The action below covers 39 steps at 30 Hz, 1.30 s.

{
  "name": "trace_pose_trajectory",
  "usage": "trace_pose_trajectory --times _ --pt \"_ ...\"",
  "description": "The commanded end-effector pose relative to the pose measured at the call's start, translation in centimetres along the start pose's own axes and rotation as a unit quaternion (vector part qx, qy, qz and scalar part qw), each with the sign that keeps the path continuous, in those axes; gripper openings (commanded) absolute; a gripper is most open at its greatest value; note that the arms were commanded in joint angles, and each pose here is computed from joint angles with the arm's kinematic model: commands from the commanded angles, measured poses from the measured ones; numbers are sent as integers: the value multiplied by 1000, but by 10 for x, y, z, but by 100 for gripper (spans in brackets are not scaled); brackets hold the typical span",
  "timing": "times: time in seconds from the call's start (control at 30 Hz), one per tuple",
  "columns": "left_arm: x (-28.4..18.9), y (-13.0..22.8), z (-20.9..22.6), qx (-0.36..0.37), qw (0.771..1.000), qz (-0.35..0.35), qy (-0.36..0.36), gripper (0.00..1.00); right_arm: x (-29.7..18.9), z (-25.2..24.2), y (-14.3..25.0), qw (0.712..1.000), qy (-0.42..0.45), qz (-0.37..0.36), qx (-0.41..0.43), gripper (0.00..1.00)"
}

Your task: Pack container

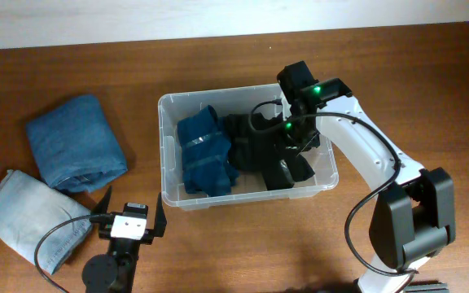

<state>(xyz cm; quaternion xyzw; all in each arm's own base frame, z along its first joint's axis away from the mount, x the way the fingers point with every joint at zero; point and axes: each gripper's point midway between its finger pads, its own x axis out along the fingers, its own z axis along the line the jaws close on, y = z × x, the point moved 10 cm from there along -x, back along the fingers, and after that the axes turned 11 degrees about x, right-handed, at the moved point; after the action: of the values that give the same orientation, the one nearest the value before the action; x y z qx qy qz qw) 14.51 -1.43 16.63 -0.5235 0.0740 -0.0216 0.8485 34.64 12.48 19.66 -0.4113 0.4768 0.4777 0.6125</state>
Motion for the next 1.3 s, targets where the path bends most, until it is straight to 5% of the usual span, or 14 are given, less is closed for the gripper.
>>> trace_pose_trajectory --times 0.0,0.1,0.57,0.7,0.73,0.9,1.27 --pt "0 1 -1 9 1000 -1 0 100 0 -4 5 1000 17 -9 6 41" --pt "0 1 -1 9 1000 -1 0 99 9 -12 7 999 50 -13 7 55" --pt "0 1 -1 9 1000 -1 0 99 -47 5 -30 981 84 -141 -103 73" --pt "0 1 -1 9 1000 -1 0 99 -52 9 -29 983 67 -134 -106 57" --pt "0 2 -1 9 1000 0 0 99 -47 8 -26 985 63 -120 -106 35" --pt "0 1 -1 9 1000 -1 0 99 -21 3 -16 990 48 -83 -108 6" --pt "0 1 -1 9 1000 -1 0 99 50 -19 10 993 29 -32 -106 5"
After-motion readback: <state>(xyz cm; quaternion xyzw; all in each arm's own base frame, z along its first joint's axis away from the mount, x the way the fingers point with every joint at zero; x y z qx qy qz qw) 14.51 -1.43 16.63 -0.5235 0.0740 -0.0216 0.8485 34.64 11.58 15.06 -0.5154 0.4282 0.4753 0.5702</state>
